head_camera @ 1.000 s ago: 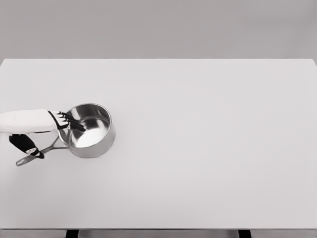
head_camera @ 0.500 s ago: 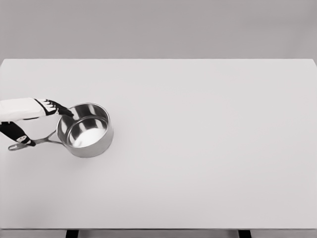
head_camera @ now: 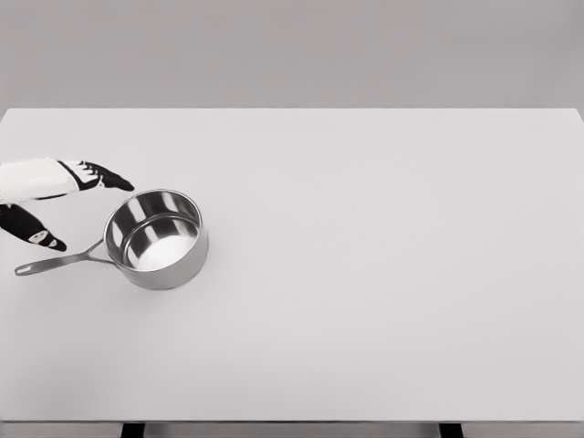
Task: Rotate pot handle
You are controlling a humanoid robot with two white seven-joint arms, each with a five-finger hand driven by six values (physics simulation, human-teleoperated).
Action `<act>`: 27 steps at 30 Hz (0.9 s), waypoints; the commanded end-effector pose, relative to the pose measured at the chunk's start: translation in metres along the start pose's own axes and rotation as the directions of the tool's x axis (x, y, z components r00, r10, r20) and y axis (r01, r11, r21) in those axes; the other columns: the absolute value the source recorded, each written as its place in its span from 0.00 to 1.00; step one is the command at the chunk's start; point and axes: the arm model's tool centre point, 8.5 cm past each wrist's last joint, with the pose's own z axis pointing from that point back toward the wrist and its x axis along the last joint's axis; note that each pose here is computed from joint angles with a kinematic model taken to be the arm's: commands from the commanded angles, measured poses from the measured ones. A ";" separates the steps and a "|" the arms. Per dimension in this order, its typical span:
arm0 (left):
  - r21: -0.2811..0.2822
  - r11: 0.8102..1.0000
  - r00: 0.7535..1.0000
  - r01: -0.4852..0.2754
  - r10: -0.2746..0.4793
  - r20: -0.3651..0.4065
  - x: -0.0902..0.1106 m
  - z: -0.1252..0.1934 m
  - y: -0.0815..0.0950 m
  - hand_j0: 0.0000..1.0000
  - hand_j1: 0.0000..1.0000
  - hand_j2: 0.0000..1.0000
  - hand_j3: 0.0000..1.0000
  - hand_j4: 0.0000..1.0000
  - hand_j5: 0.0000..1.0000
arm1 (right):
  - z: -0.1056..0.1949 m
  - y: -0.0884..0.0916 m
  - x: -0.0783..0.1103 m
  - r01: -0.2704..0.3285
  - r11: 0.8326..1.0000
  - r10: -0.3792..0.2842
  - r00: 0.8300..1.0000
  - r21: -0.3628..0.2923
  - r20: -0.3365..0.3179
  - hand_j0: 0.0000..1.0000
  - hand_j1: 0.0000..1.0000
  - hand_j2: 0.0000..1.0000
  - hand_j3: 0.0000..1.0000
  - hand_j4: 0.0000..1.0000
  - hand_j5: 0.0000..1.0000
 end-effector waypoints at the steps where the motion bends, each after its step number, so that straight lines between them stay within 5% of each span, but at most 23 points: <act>1: 0.008 1.000 0.998 0.002 -0.003 0.068 0.022 -0.003 0.006 1.00 1.00 1.00 1.00 1.00 1.00 | 0.000 0.000 0.000 0.000 1.000 0.000 1.000 0.001 0.000 1.00 1.00 1.00 1.00 1.00 1.00; 3: -0.037 0.999 0.997 -0.026 0.029 0.072 0.024 -0.003 -0.013 1.00 1.00 1.00 1.00 1.00 1.00 | 0.000 0.000 0.000 0.000 1.000 0.000 1.000 0.001 0.000 1.00 1.00 1.00 1.00 1.00 1.00; 12: -0.046 0.995 0.996 -0.085 0.083 -0.037 -0.009 0.014 -0.028 1.00 1.00 1.00 1.00 1.00 1.00 | 0.000 0.000 0.000 0.000 1.000 0.000 1.000 -0.001 0.000 1.00 1.00 1.00 1.00 1.00 1.00; 27: -0.098 0.995 0.997 -0.020 0.012 -0.080 -0.019 0.006 -0.037 1.00 1.00 1.00 1.00 1.00 1.00 | 0.000 0.000 0.000 0.000 1.000 0.000 1.000 0.001 0.000 1.00 1.00 1.00 1.00 1.00 1.00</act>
